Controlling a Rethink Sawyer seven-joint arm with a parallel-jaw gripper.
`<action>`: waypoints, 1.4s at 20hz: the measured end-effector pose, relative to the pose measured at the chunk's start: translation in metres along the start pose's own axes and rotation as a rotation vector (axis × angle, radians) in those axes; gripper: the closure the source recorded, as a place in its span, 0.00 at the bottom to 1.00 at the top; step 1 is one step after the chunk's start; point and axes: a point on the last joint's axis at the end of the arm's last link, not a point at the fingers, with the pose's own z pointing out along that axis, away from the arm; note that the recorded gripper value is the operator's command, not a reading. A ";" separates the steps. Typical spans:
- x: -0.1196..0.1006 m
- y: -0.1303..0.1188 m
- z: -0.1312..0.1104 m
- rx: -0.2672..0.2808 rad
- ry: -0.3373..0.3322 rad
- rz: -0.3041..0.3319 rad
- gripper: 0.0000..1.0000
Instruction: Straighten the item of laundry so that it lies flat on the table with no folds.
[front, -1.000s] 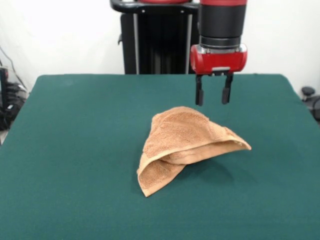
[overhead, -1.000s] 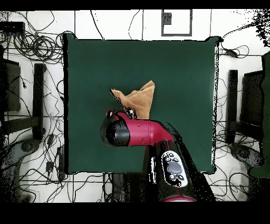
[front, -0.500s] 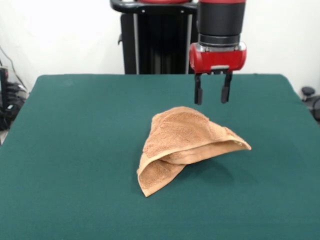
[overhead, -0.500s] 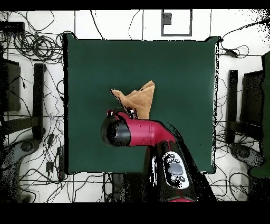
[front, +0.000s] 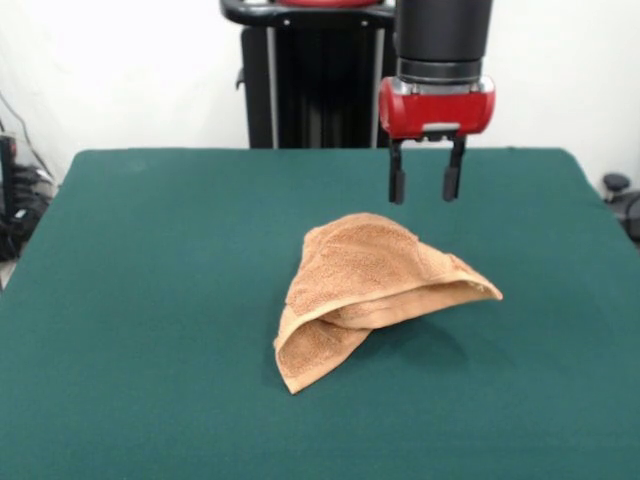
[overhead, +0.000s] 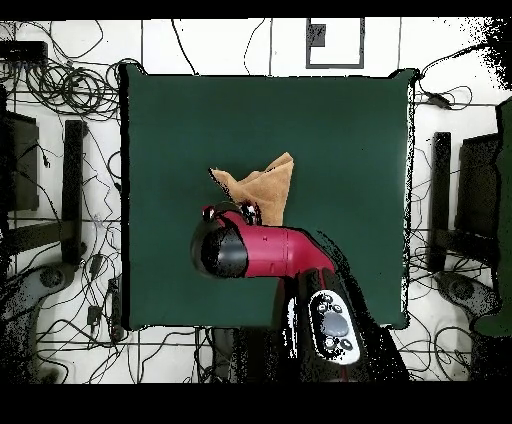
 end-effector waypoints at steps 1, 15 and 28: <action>0.000 0.000 0.000 0.000 0.000 0.000 0.00; 0.001 -0.009 0.001 0.004 0.004 0.014 0.00; 0.014 -0.111 0.004 0.035 0.029 0.176 0.00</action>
